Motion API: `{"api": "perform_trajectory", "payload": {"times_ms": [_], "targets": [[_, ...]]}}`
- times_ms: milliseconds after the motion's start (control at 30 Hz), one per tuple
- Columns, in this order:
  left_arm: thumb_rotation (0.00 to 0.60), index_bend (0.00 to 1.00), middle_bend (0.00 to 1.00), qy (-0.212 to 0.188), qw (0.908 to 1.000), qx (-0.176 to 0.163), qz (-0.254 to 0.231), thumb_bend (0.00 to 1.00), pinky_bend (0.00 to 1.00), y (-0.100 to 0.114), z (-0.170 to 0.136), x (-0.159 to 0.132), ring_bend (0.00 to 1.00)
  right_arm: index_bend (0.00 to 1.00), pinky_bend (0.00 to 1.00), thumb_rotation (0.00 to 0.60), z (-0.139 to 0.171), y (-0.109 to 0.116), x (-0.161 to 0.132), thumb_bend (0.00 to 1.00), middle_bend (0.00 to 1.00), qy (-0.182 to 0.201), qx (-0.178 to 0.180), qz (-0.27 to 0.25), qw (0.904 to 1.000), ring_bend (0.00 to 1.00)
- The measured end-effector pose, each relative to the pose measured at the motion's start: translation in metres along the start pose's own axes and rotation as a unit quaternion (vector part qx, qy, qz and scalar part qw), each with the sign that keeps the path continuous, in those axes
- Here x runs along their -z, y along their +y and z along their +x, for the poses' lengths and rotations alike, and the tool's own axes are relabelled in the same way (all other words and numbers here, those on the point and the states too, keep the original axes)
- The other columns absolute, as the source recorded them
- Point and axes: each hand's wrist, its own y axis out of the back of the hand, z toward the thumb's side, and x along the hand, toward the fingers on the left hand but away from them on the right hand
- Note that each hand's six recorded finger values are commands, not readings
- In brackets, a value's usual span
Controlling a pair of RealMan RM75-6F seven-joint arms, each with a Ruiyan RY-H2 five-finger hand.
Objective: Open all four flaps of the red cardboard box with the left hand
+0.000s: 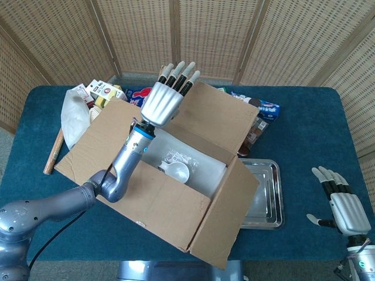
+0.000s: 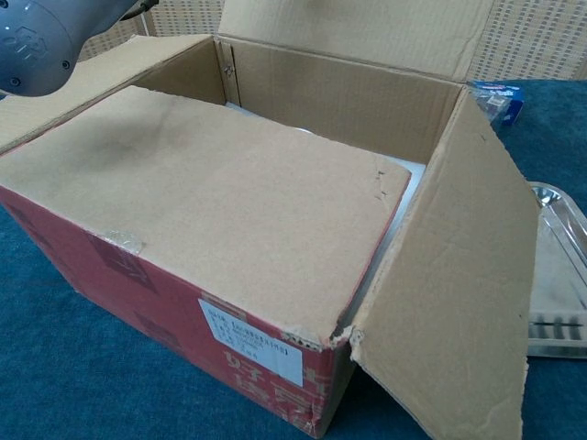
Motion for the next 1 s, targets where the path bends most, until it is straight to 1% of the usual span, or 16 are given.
{"api": "perform_trajectory", "payload": {"times_ms": [133,300,433,500,533,567,633,733,833,933,1000], "targets": [[0.6,0.0,0.0,0.001,1.0,0.0,0.003,0.09,0.12,-0.003,-0.001,0.002,0.0,0.0,0.0,0.6,0.0,0.0,0.0,0.0,0.0,0.0,-0.001,-0.001,1.0,0.0],[0.6,0.0,0.0,0.0,0.9998,0.004,-0.021,0.09,0.09,-0.003,-0.001,0.0,0.0,0.0,0.0,0.6,-0.001,0.0,0.001,0.0,0.0,-0.001,-0.001,-0.002,1.0,0.0],[0.6,0.01,0.0,-0.012,0.9989,0.025,-0.038,0.09,0.13,-0.004,-0.004,-0.003,0.0,0.0,0.0,0.6,-0.001,0.0,0.001,0.0,0.0,-0.001,-0.003,-0.002,1.0,0.0],[0.6,0.05,0.0,-0.027,0.998,0.044,-0.038,0.09,0.17,-0.003,-0.006,-0.004,0.0,0.0,0.0,0.6,-0.001,0.0,0.0,0.0,0.0,0.0,-0.003,-0.001,1.0,0.0],[0.6,0.09,0.0,-0.034,0.9974,0.051,-0.037,0.09,0.2,-0.001,-0.008,-0.004,0.0,0.0,0.0,0.6,0.0,-0.001,0.0,0.0,0.0,0.001,-0.004,-0.001,1.0,0.0],[0.6,0.12,0.02,-0.042,0.9966,0.06,-0.037,0.09,0.23,0.001,-0.011,-0.004,0.02,0.0,0.0,0.6,0.0,-0.001,0.0,0.0,0.0,0.001,-0.004,-0.001,1.0,0.0],[0.6,0.24,0.13,-0.052,0.995,0.074,-0.042,0.09,0.31,0.006,-0.016,-0.004,0.1,0.0,0.0,0.6,0.0,-0.002,-0.001,0.0,0.0,0.002,-0.005,0.001,1.0,0.0],[0.6,0.31,0.26,-0.064,0.9915,0.099,-0.055,0.09,0.37,0.015,-0.026,-0.002,0.21,0.0,0.0,0.6,0.0,-0.004,-0.002,0.0,0.0,0.004,-0.008,0.002,1.0,0.0],[0.6,0.39,0.37,-0.067,0.9865,0.133,-0.069,0.08,0.43,0.021,-0.039,0.006,0.3,0.0,0.0,0.6,0.0,-0.005,-0.004,0.0,0.0,0.006,-0.009,0.004,0.9999,0.0],[0.6,0.44,0.43,-0.063,0.9788,0.175,-0.086,0.08,0.51,0.022,-0.054,0.016,0.36,0.0,0.0,0.6,0.0,-0.006,-0.005,0.0,0.0,0.007,-0.01,0.006,0.9999,0.0],[0.6,0.45,0.44,-0.061,0.9724,0.204,-0.095,0.08,0.52,0.021,-0.066,0.021,0.36,0.0,0.0,0.6,0.0,-0.006,-0.005,0.0,0.0,0.007,-0.01,0.007,0.9999,0.0]]}}
